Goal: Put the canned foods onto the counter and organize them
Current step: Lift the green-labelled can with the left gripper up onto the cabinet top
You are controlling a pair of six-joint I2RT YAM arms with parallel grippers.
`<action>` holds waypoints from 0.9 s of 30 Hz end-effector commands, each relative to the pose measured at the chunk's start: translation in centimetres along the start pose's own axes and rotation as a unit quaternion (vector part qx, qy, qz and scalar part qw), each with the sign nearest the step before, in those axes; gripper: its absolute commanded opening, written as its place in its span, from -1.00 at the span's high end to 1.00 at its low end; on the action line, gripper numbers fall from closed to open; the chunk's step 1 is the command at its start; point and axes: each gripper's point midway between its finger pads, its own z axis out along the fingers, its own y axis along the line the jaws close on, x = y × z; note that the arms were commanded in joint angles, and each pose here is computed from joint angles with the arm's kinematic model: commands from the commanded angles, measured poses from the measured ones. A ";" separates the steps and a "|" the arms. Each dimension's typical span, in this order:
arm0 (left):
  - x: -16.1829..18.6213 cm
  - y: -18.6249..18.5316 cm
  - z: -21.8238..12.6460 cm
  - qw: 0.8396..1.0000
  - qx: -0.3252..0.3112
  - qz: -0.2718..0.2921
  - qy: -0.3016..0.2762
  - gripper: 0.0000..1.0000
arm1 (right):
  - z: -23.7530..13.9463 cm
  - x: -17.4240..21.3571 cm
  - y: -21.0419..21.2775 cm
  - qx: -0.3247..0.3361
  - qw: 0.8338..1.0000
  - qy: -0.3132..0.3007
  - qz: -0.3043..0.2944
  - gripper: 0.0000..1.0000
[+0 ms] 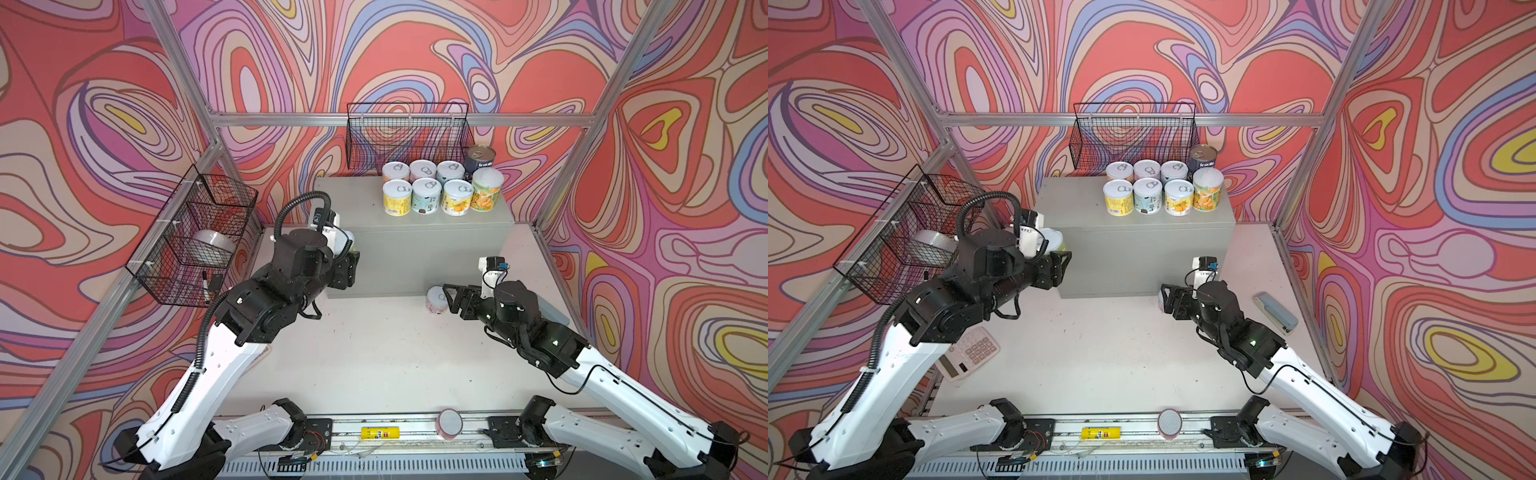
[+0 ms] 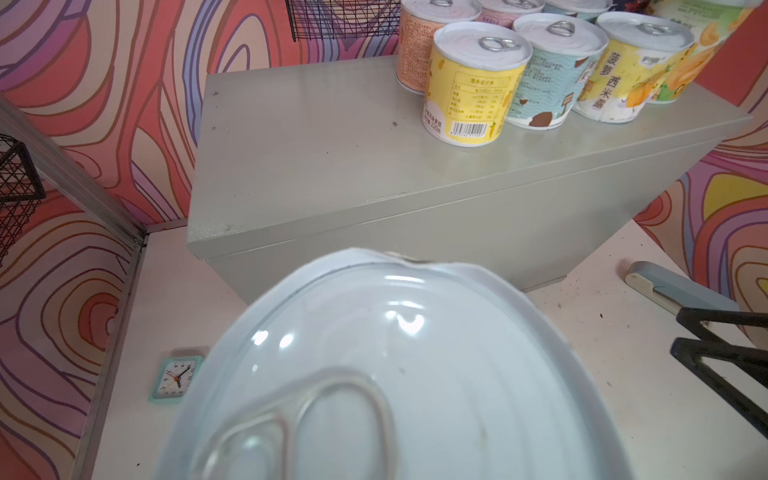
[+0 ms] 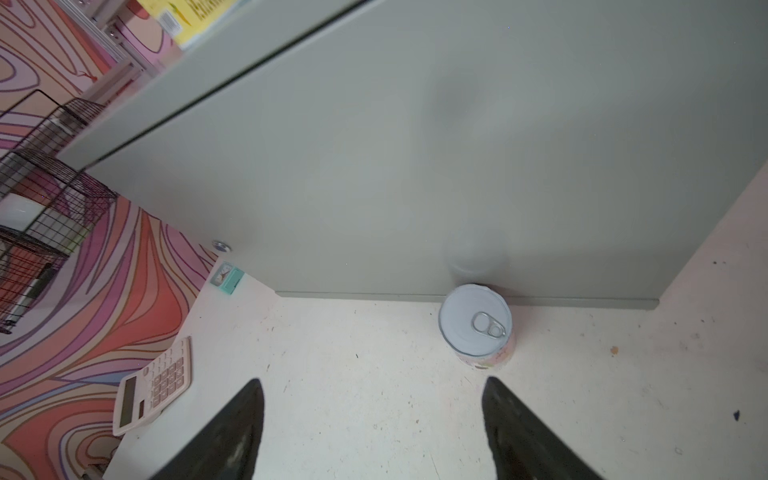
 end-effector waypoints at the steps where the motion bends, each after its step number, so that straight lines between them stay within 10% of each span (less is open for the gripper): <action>1: -3.6 0.0 0.6 0.999 0.025 -0.005 -0.037 1.00 | 0.8 -1.0 0.7 0.006 1.000 0.003 -0.025 -0.69; 27: -7.8 0.4 14.8 0.999 0.006 -0.010 -0.044 1.00 | 0.3 -6.4 2.8 0.015 0.998 -0.048 -0.025 -0.71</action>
